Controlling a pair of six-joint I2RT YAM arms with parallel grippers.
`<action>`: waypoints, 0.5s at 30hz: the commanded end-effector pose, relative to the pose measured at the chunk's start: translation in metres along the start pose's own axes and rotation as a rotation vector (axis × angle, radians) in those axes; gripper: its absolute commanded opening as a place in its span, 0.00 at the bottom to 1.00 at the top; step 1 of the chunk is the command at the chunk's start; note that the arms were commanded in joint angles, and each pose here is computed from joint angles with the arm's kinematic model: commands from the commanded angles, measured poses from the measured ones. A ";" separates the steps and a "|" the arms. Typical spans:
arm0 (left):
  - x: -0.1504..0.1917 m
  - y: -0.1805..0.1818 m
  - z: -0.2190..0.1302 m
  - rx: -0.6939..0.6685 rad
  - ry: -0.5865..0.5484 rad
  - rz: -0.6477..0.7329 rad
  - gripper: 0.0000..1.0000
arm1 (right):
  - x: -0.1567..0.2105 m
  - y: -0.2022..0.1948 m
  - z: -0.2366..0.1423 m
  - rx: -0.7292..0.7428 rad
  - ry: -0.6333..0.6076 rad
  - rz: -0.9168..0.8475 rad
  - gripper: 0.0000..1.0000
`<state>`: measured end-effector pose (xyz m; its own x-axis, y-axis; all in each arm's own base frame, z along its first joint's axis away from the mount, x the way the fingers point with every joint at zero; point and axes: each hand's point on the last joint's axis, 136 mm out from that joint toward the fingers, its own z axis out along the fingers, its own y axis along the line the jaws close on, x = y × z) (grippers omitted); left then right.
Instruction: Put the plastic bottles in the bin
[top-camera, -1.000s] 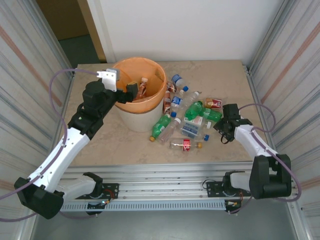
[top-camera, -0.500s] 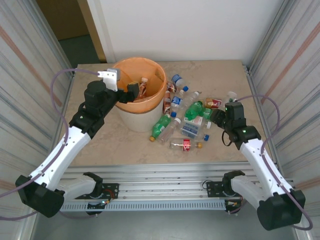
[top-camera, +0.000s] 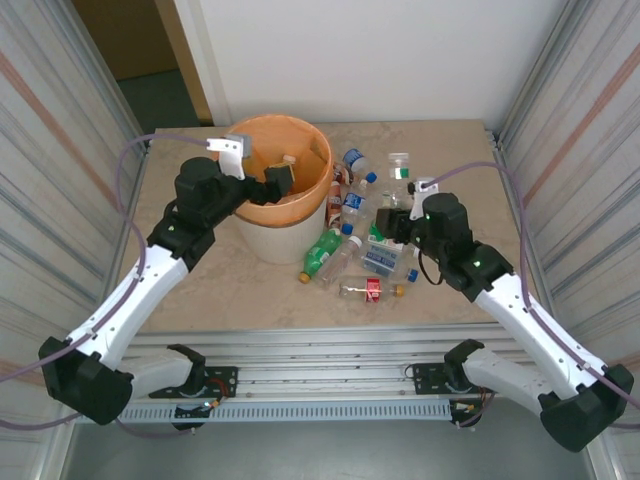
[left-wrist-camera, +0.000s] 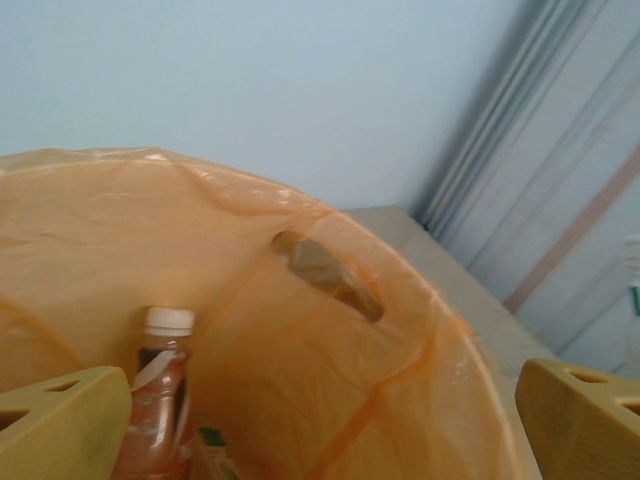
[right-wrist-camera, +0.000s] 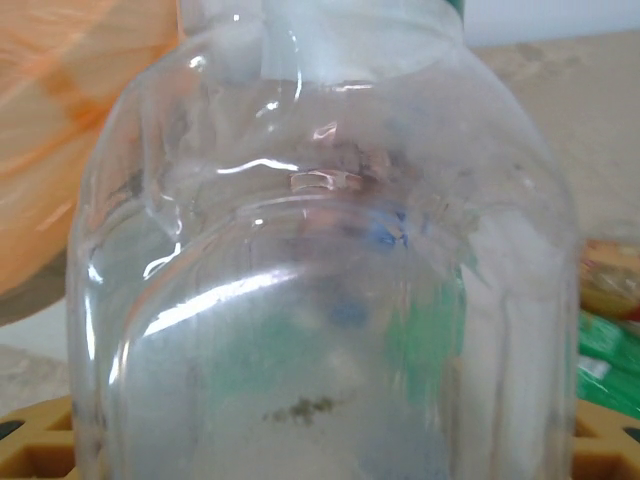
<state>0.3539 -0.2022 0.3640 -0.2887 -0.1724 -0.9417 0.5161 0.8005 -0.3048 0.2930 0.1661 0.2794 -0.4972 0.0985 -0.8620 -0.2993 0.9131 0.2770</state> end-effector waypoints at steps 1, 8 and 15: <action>-0.013 -0.032 0.005 0.167 -0.031 -0.048 0.99 | -0.025 0.033 -0.005 -0.102 -0.073 -0.102 0.35; -0.016 -0.083 0.017 0.376 -0.026 -0.058 0.98 | -0.022 0.072 0.003 -0.193 -0.062 -0.212 0.35; -0.015 -0.120 0.032 0.495 -0.008 -0.070 0.97 | -0.021 0.097 0.005 -0.248 -0.063 -0.276 0.35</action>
<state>0.3307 -0.3030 0.3774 -0.3728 -0.1757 -0.9111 0.7614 0.5033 -0.4086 0.2790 0.2438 0.2952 -0.4036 -0.1087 -0.9084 -0.5620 0.8129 0.1524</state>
